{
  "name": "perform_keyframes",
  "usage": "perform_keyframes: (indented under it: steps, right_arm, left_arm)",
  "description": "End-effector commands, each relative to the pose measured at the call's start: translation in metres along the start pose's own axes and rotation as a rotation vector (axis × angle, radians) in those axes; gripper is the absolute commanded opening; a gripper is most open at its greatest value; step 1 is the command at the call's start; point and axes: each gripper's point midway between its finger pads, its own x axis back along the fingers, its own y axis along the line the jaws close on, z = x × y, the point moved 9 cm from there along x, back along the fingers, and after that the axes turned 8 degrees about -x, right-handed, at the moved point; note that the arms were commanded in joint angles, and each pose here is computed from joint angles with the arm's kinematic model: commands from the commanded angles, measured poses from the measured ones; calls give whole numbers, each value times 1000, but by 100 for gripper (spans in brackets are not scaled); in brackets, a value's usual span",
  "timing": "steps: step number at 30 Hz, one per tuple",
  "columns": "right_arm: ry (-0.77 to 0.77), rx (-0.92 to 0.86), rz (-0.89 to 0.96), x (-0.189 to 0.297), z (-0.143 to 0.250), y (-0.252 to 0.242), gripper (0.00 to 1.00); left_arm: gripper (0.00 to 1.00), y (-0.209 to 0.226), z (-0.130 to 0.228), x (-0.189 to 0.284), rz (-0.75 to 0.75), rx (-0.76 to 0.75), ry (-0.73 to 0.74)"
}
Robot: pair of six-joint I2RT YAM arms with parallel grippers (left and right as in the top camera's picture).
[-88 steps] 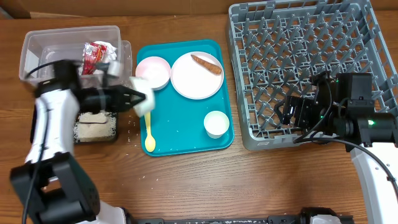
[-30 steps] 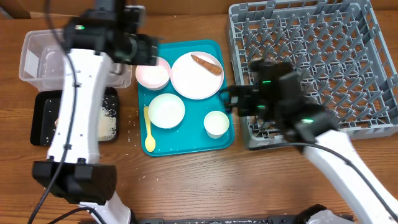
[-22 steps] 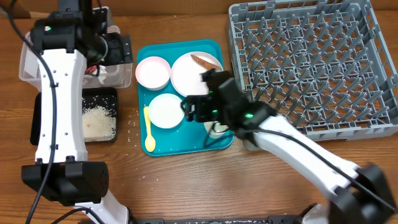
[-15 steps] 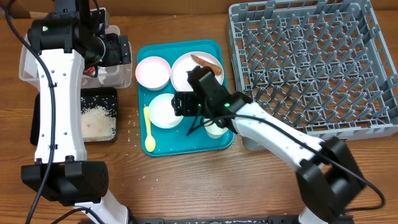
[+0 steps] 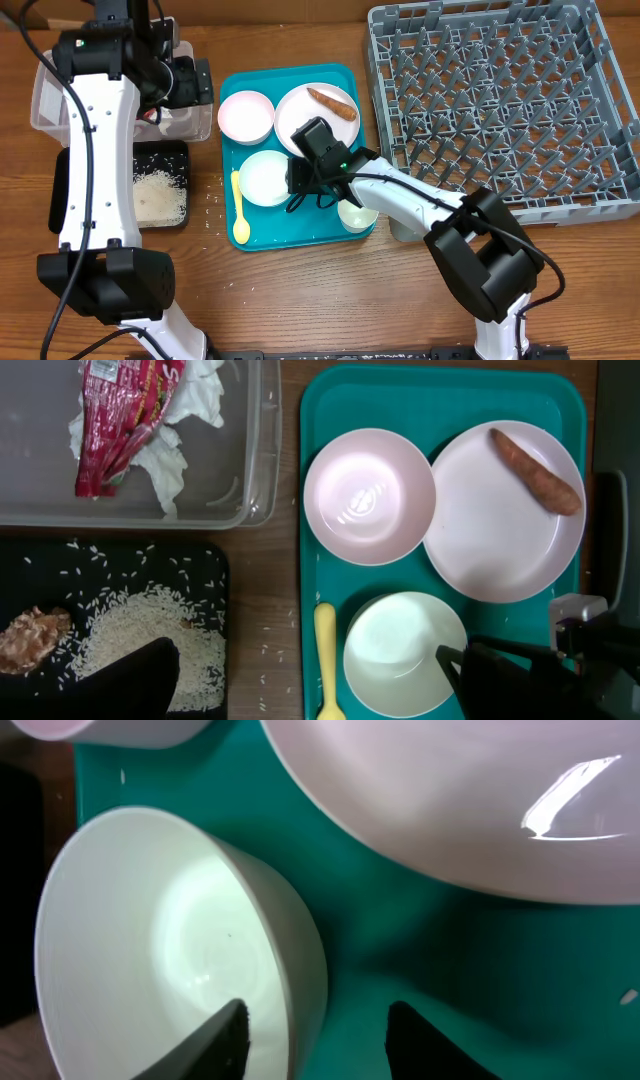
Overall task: Sort waste into correct bins and load items into the dishwasher
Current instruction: 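Lift the white bowl with the right gripper and place it in the rack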
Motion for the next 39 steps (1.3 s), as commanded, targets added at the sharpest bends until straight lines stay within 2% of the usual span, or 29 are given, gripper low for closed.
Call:
perform_keyframes:
  steps: [1,5,8,14,18,25,30,34,39]
  right_arm:
    - [-20,3,-39,5,-6,11,38]
    - [-22,4,-40,6,-6,12,16]
    - [-24,5,-44,10,-11,17,5]
    - [-47,116,-49,45,-31,45,4]
    - [-137,145,23,86,-54,60,4]
    - [-455,68,391,164,-105,27,4]
    - [-672,-27,653,191,-139,-17,4]
    - [-897,-114,792,218,-170,-40,4]
    - [-1024,49,876,232,-209,-46,4]
  left_arm:
    - [93,0,1,-8,11,-7,19]
    - [96,0,0,-8,4,-8,14]
    - [99,1,0,-8,0,-8,14]
    - [100,1,-1,-8,0,-9,8]
    - [100,0,0,-8,1,-8,14]
    - [100,0,1,-8,1,-8,17]
    - [100,0,1,-8,1,-8,17]
    - [100,0,1,-8,1,-8,17]
    - [100,0,1,-8,1,-8,17]
